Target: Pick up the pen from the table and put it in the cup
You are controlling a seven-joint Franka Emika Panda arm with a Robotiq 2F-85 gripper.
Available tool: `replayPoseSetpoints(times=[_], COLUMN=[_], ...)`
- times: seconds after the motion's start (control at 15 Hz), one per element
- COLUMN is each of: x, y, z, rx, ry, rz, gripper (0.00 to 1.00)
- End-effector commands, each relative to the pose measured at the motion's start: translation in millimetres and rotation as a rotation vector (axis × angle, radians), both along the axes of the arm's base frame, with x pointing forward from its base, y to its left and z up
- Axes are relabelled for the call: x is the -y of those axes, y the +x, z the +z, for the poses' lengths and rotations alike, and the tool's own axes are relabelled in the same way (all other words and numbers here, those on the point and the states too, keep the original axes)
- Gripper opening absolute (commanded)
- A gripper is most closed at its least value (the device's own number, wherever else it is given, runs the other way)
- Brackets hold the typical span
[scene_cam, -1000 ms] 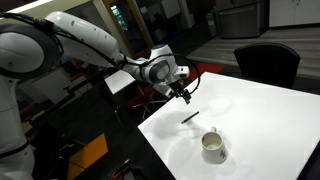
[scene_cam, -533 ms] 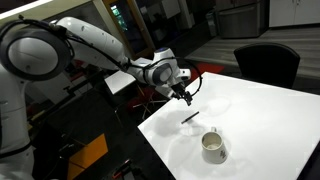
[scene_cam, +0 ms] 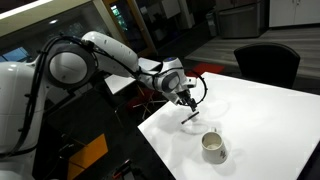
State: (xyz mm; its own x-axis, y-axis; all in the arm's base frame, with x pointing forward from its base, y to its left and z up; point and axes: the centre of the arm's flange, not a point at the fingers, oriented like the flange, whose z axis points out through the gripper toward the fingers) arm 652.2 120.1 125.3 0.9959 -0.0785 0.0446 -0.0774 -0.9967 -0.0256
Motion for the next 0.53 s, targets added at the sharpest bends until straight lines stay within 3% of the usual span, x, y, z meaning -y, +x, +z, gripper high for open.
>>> replayPoseSetpoints(times=[0.0, 0.27, 0.47], x=[-0.2, -1.3, 0.9], y=[15.3, 15.1, 13.4], z=[-18.0, -35.8, -45.2], rx=[-0.002, -0.019, -0.029], ry=[0.009, 0.026, 0.033], rz=[-0.070, -0.101, -0.121], gripper=[1.00, 0.86, 0.84])
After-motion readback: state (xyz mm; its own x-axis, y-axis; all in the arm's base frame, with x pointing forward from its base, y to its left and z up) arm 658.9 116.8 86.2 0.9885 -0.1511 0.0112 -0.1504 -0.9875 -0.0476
